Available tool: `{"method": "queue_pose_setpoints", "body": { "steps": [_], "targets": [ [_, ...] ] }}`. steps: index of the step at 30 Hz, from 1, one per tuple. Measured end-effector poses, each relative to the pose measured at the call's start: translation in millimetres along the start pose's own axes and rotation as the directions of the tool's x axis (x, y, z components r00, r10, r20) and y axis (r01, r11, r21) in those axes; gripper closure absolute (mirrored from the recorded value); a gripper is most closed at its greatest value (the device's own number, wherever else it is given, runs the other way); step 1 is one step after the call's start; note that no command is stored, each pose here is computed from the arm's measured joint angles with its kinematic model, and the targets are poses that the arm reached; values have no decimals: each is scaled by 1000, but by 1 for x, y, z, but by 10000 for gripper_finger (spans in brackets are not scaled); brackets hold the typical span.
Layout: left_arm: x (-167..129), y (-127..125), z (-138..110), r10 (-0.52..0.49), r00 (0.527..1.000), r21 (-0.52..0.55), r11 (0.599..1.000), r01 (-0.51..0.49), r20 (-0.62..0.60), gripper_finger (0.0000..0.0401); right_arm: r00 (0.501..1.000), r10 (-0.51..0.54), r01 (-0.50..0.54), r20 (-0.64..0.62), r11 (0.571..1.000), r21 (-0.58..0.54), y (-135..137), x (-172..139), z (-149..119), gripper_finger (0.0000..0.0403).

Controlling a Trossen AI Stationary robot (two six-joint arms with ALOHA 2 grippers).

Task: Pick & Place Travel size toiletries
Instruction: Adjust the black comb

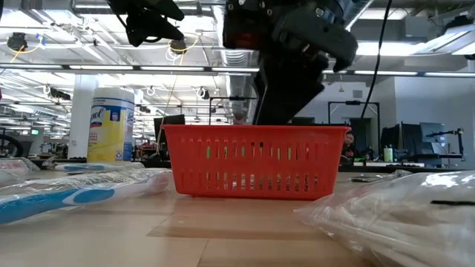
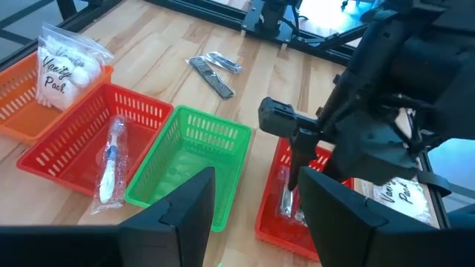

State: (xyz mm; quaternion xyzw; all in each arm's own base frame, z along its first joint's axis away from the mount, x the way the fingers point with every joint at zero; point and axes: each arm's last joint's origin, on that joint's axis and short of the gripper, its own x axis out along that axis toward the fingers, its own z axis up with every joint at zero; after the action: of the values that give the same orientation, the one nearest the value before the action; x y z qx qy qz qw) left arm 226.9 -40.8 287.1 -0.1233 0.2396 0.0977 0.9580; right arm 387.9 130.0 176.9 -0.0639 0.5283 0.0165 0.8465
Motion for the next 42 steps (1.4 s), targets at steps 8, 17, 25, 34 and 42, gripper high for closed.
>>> {"method": "queue_pose_setpoints", "body": {
  "steps": [8,17,25,34,42],
  "targets": [
    [0,0,0,2,1000,0,1000,-2,2,215,999,17,-15,32,998,-57,7,-28,23,262],
    [0,0,0,6,1000,1,1000,-6,4,215,995,1,-12,-102,994,-110,20,-51,16,277],
    [2,0,-1,8,1000,2,1000,-8,-2,215,983,-113,104,-147,992,-64,18,-92,1,280],
    [7,-1,-3,19,1000,15,1000,-19,-19,215,937,-348,347,5,934,-87,36,-149,-18,280],
    [12,-2,-4,26,999,21,999,-26,-24,215,882,-467,470,66,880,-59,43,-169,-46,280]
  ]
}}
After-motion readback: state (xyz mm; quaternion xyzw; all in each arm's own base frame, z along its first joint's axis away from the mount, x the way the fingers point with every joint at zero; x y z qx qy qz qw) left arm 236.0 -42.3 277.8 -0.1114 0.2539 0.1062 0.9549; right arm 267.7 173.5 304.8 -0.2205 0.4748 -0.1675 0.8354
